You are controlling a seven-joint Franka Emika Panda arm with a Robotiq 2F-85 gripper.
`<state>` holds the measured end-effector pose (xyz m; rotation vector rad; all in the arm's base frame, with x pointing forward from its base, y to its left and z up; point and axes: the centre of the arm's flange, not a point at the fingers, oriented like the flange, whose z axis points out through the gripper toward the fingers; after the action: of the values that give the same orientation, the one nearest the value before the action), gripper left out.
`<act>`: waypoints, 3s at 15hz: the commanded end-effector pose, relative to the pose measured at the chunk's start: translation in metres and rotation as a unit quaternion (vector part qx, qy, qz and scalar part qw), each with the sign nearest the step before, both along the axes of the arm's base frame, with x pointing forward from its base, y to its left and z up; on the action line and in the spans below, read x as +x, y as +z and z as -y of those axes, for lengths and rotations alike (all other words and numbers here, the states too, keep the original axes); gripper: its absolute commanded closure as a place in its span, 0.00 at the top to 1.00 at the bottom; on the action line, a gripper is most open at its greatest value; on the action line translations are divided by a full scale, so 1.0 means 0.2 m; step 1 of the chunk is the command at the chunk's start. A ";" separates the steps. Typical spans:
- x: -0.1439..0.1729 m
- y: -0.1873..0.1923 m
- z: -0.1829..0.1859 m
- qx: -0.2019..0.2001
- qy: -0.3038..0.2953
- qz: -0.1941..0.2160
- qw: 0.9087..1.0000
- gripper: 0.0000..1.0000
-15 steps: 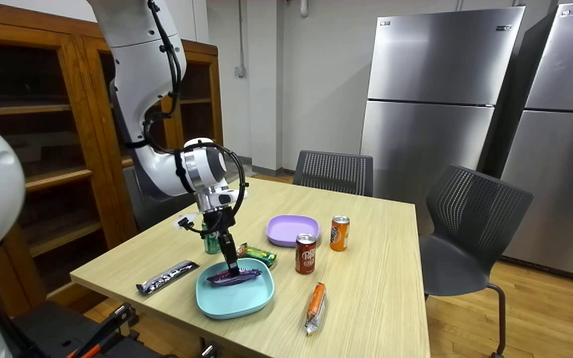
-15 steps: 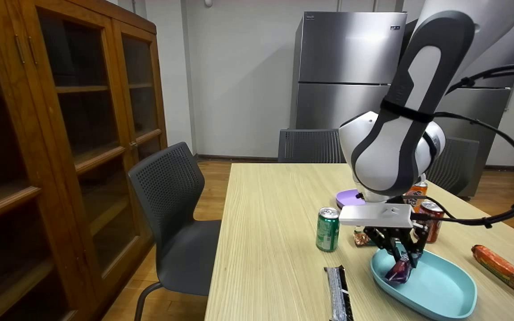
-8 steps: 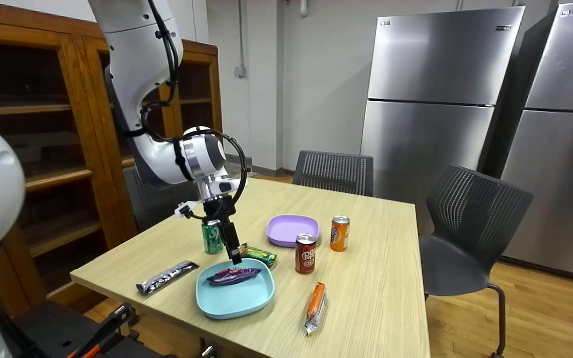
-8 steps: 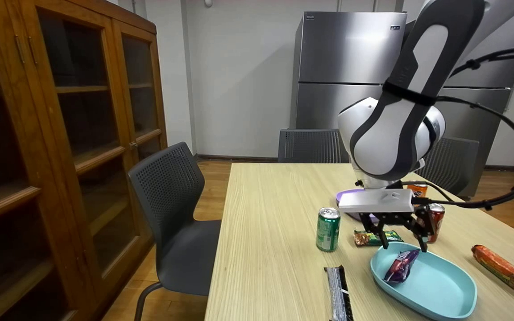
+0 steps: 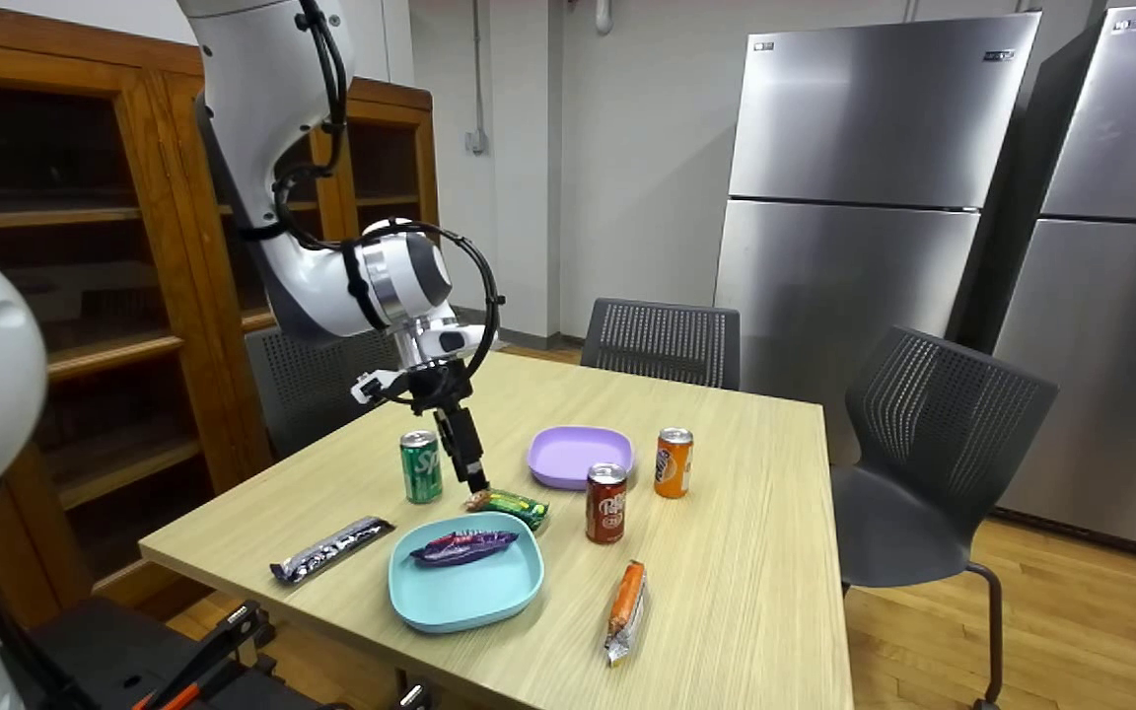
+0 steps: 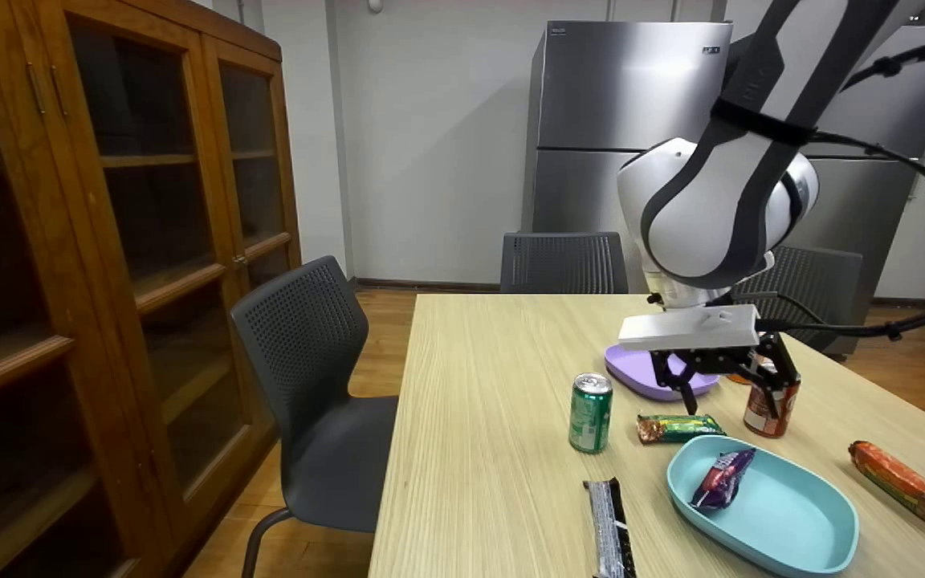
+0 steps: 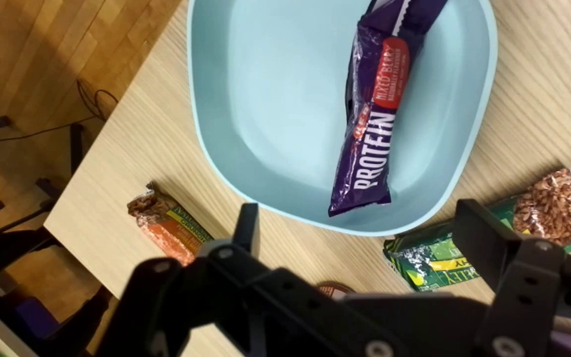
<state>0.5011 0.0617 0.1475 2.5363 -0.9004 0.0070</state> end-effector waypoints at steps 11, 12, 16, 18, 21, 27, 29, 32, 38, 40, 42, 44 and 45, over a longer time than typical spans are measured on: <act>-0.02 0.02 0.38 0.013 -0.012 -0.026 1.000 1.00; -0.02 0.02 0.38 0.014 -0.011 -0.026 1.000 1.00; -0.01 0.08 0.39 0.063 0.036 -0.023 0.997 1.00; -0.01 0.12 0.42 0.086 0.065 -0.008 0.994 1.00; -0.01 0.15 0.49 0.113 0.100 0.004 0.988 1.00; -0.08 0.19 0.70 0.170 0.163 0.009 0.972 1.00; -0.09 0.19 0.79 0.175 0.179 0.005 0.968 1.00; -0.11 0.17 0.91 0.176 0.206 -0.009 0.962 1.00; -0.13 0.13 1.12 0.160 0.232 -0.024 0.959 1.00; -0.14 0.10 1.17 0.155 0.235 -0.028 0.959 1.00; -0.14 0.06 1.22 0.153 0.235 -0.031 0.959 1.00; -0.13 0.02 1.27 0.158 0.233 -0.033 0.959 1.00; -0.13 0.00 1.29 0.158 0.234 -0.035 0.959 1.00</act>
<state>0.4676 -0.1790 0.1584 2.9649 -0.3108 -0.0941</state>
